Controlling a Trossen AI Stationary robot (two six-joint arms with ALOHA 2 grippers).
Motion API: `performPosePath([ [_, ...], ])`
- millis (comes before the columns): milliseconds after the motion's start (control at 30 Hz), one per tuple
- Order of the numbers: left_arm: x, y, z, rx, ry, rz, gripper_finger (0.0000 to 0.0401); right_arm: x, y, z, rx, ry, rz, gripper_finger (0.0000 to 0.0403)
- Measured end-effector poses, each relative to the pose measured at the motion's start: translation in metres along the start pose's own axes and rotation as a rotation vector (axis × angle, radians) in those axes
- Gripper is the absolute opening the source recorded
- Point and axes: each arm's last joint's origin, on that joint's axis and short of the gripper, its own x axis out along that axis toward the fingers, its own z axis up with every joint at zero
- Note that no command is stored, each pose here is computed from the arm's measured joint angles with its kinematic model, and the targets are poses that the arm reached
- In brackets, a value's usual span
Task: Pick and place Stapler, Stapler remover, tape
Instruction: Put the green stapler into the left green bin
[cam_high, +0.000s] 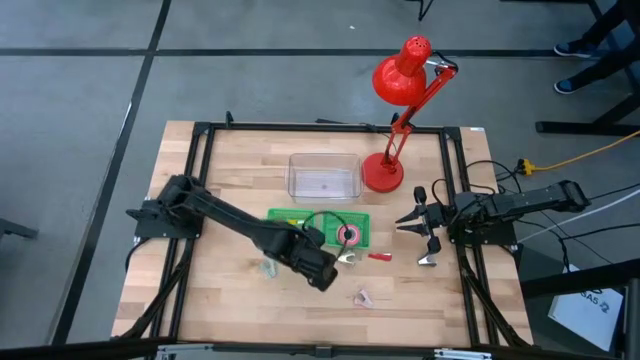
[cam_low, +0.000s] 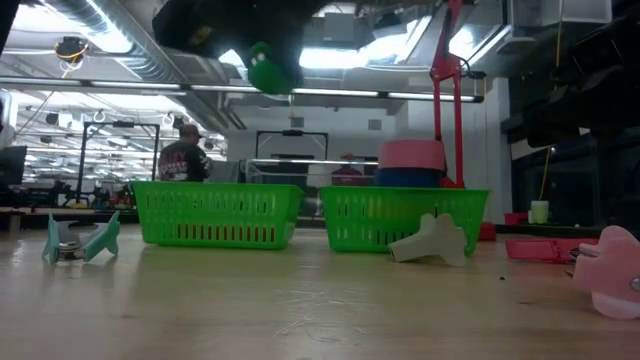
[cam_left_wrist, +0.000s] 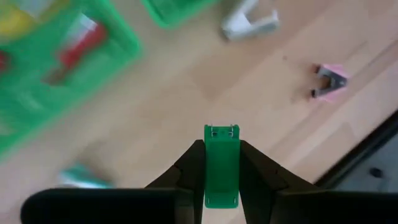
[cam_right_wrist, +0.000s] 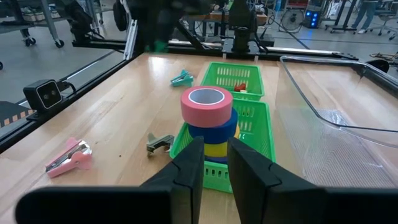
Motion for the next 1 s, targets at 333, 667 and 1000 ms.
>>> performPosePath([
  [333,-0.023,0.04,0.04,0.29,0.022,0.193,0.0063,0.0,0.0,0.0,0.0,0.0,0.0,0.0072],
  [667,-0.022,0.069,0.087,0.654,0.085,0.277,0.0063,0.0,0.0,0.0,0.0,0.0,0.0,0.0072],
  [1000,0.026,0.073,0.088,0.858,0.119,0.23,0.0063,0.0,0.0,0.0,0.0,0.0,0.0,0.0072],
])
